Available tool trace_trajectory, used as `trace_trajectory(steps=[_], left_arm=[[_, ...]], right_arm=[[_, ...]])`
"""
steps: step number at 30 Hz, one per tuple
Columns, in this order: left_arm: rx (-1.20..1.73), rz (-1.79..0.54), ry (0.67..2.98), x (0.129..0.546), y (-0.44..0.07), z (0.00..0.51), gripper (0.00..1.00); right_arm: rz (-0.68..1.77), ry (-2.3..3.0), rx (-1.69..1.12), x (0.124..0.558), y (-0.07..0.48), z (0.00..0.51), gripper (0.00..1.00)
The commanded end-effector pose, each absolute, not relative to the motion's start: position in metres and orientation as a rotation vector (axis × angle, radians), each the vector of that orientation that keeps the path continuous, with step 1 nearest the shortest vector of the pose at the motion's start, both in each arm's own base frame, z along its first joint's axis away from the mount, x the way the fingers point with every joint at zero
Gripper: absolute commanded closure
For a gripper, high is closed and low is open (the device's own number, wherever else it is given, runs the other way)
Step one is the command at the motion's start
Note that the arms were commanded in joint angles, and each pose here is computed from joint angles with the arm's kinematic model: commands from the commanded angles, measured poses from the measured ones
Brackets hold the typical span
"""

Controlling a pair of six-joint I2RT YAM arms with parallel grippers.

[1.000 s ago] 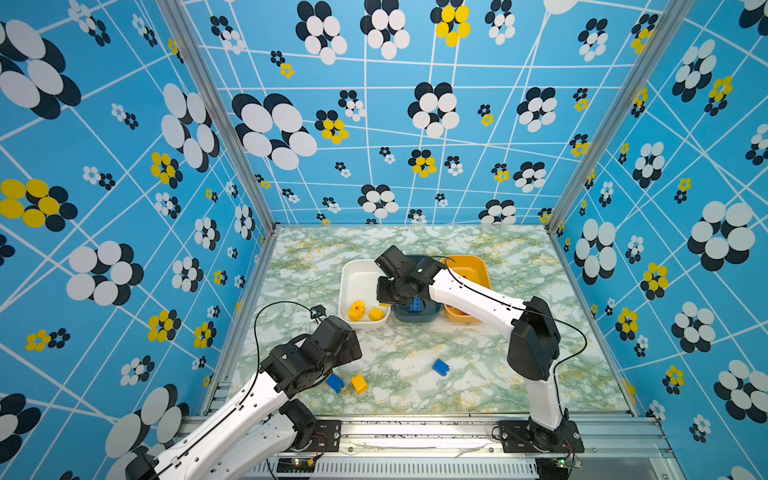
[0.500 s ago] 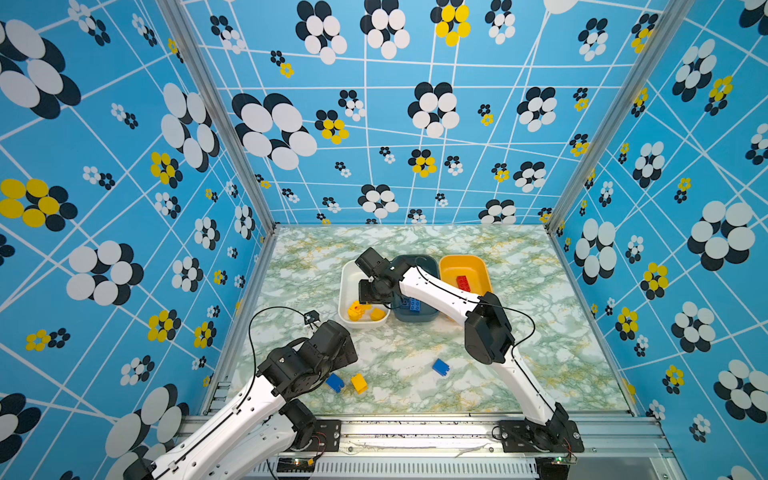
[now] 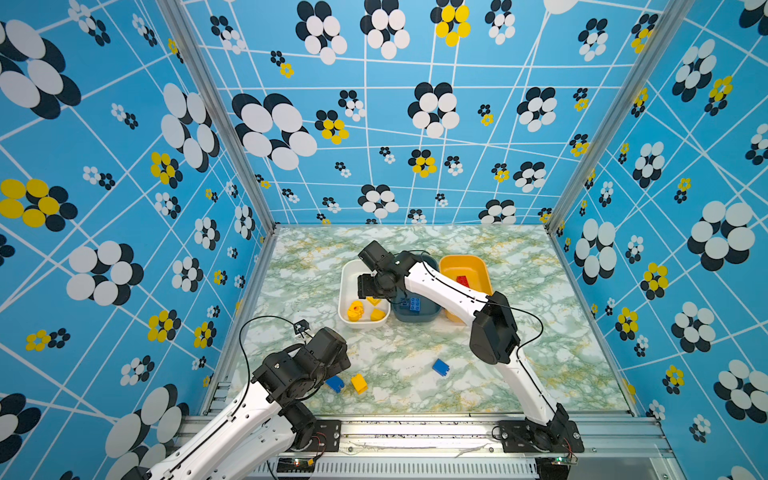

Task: Sort the legos into containers by color
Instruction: 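Open the right gripper over the white bin while the left moves to a blue brick, then grasp the tall blue 2x2 brick with the left gripper while the right withdraws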

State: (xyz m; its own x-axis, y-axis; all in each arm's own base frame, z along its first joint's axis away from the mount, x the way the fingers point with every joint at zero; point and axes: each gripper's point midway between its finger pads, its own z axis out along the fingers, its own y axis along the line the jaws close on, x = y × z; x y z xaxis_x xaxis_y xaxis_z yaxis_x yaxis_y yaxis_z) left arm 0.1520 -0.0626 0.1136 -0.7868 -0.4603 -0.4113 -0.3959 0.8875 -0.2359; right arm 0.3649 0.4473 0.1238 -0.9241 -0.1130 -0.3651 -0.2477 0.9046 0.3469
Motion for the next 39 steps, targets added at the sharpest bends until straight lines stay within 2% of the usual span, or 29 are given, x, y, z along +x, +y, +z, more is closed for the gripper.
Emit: trace_trajectory(steps=[1, 7, 14, 21, 28, 39], left_arm=[[-0.714, -0.099, 2.621, 0.138, -0.05, 0.102, 0.05], [-0.837, -0.088, 2.649, 0.131, -0.053, 0.092, 0.08], [-1.013, -0.082, 2.641, 0.121, -0.056, 0.083, 0.11], [-1.144, -0.143, 2.645, 0.116, -0.065, 0.063, 0.16], [-1.192, -0.153, 2.674, 0.115, -0.074, 0.034, 0.19], [-1.181, -0.162, 2.672, 0.13, -0.082, 0.024, 0.3]], right_arm=[[0.623, 2.668, -0.302, 0.354, 0.435, 0.175, 0.28], [0.625, 2.673, -0.377, 0.329, 0.408, 0.194, 0.23], [0.61, 2.734, -0.324, 0.297, 0.358, 0.181, 0.17], [0.575, 2.802, -0.203, 0.268, 0.304, 0.159, 0.16], [0.546, 2.797, -0.123, 0.263, 0.271, 0.164, 0.14], [0.515, 2.778, -0.032, 0.256, 0.237, 0.17, 0.14]])
